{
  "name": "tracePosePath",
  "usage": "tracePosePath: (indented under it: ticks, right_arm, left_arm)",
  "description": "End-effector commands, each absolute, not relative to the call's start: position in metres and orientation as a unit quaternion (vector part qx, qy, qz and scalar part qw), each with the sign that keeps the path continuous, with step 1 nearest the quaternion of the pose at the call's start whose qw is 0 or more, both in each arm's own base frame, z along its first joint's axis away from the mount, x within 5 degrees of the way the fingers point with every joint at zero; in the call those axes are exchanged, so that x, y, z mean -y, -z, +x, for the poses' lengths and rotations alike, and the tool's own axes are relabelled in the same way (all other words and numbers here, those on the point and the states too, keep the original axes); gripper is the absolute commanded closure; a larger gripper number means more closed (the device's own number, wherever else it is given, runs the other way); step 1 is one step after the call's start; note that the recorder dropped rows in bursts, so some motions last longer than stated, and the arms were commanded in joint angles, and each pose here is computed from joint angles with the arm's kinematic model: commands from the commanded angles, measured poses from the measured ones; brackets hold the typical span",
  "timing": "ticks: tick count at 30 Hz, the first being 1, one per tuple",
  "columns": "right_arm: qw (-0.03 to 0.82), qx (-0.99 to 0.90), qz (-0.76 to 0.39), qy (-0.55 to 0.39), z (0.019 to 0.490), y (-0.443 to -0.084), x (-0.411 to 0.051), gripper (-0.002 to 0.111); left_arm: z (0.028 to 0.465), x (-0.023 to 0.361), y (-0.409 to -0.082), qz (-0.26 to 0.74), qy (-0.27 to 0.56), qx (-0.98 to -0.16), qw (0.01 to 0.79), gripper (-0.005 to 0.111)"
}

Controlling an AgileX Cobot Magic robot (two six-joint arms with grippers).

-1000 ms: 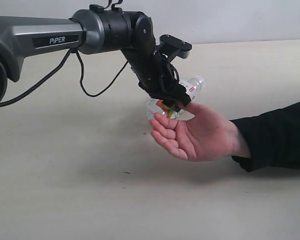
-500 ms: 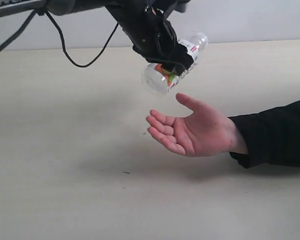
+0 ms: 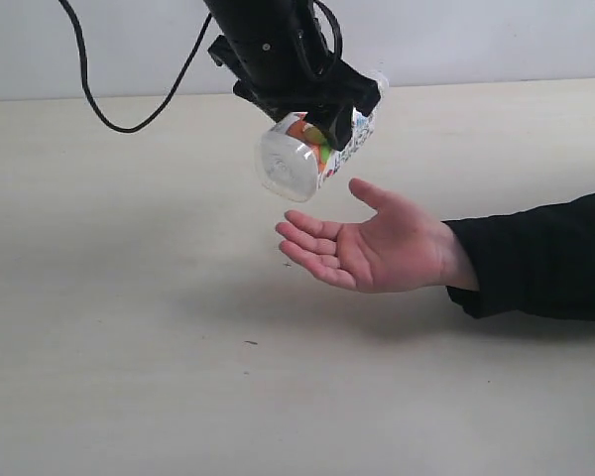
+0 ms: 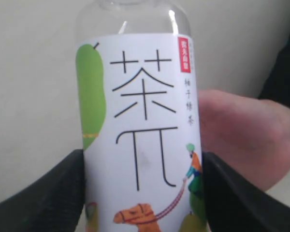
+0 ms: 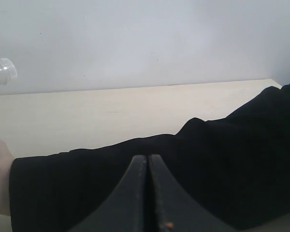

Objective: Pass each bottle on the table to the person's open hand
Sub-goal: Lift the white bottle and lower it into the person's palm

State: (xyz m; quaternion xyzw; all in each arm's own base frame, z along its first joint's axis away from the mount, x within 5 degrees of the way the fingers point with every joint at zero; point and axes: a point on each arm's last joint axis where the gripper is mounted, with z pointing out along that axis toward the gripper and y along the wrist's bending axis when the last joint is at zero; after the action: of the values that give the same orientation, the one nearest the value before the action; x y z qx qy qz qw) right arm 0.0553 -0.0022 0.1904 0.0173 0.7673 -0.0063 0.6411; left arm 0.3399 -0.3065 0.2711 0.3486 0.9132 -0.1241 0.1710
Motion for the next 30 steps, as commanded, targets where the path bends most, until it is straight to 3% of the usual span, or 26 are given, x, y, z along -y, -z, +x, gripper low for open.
tracePosePath:
  ticks: [1, 8, 14, 30]
  right_arm:
    - [0.644, -0.765, 0.019, 0.008, 0.055, -0.19, 0.003, 0.108]
    - [0.644, -0.765, 0.019, 0.008, 0.055, -0.19, 0.003, 0.108]
    - [0.644, -0.765, 0.019, 0.008, 0.055, -0.19, 0.003, 0.108]
    - [0.644, -0.765, 0.019, 0.008, 0.055, -0.19, 0.003, 0.108]
  left_arm:
    - [0.309, 0.323, -0.292, 0.327, 0.084, -0.921, 0.194, 0.107]
    - [0.264, 0.35, -0.295, 0.237, 0.054, -0.952, 0.187, 0.107]
    - [0.253, 0.356, -0.267, 0.177, 0.063, -0.967, 0.175, 0.107]
    - [0.255, 0.357, -0.259, 0.18, 0.064, -0.963, 0.189, 0.106]
